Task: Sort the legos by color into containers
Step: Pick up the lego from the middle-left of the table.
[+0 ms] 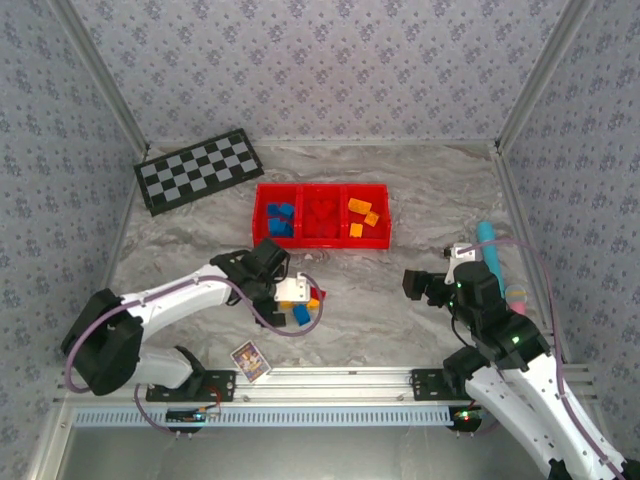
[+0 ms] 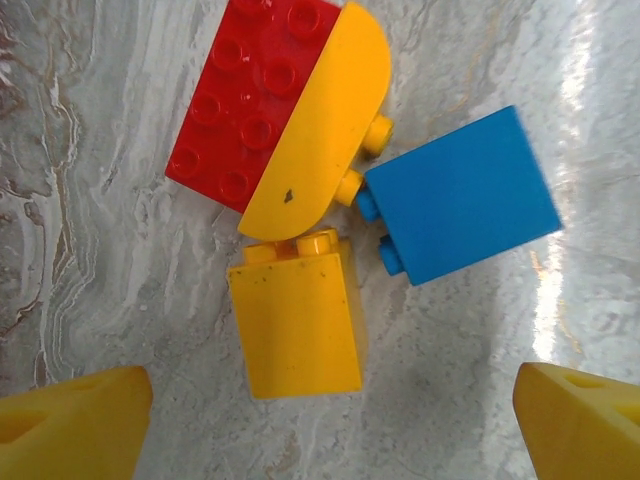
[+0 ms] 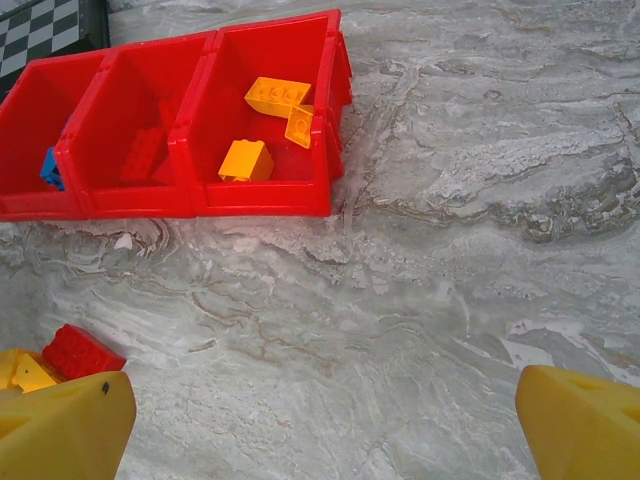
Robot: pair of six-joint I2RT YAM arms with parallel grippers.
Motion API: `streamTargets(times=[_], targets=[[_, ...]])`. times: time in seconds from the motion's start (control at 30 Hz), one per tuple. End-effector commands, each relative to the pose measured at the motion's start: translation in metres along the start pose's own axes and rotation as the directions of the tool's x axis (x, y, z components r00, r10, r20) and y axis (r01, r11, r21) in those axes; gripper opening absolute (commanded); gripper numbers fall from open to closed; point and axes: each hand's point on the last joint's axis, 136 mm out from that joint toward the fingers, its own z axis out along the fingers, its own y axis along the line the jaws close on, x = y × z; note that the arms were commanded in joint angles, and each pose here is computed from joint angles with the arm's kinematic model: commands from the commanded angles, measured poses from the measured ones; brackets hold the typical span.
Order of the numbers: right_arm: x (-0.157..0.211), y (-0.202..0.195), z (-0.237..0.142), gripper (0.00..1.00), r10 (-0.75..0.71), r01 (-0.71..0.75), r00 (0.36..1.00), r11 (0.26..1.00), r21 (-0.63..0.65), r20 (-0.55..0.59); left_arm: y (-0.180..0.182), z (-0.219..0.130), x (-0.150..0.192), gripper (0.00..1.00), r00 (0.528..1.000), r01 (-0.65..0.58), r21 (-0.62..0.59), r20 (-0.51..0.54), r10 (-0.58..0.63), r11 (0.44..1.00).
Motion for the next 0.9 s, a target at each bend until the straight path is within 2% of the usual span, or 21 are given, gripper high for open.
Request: streamTargets(times=[0.0,0.1,0.2,0.57,0.73,0.83,0.87], targets=[[0.0,0.002,0.0,1.0,0.009,-0.009,1.0,1.0,-0.014,0.01,0.008,0.008,-0.006,0.9,1.0,0.0,-0.035,0.017,0.001,0.999],[0.0,0.002,0.001,1.0,0.01,-0.01,1.0,1.0,-0.013,0.008,0.012,0.014,-0.007,0.85,1.0,0.016,-0.047,0.025,-0.015,0.999],[0.0,0.002,0.001,1.0,0.009,-0.009,1.0,1.0,-0.013,0.008,0.016,0.021,-0.008,0.85,0.999,0.041,-0.061,0.026,-0.04,0.997],[0.0,0.001,0.001,1.0,0.01,-0.01,1.0,1.0,-0.008,0.01,0.009,0.041,0.008,0.71,0.997,0.047,-0.001,-0.059,-0.047,0.999],[0.0,0.0,0.001,1.0,0.01,-0.01,1.0,1.0,-0.007,0.011,0.011,0.044,0.009,0.56,0.996,0.045,-0.005,-0.072,-0.045,0.999],[0.0,0.001,0.001,1.0,0.01,-0.01,1.0,1.0,-0.007,0.011,0.013,0.045,0.008,0.53,0.997,0.044,-0.015,-0.061,-0.044,0.999],[0.0,0.0,0.001,1.0,0.01,-0.01,1.0,1.0,-0.006,0.012,0.014,0.045,0.007,0.49,0.998,0.04,-0.019,-0.057,-0.041,0.999]])
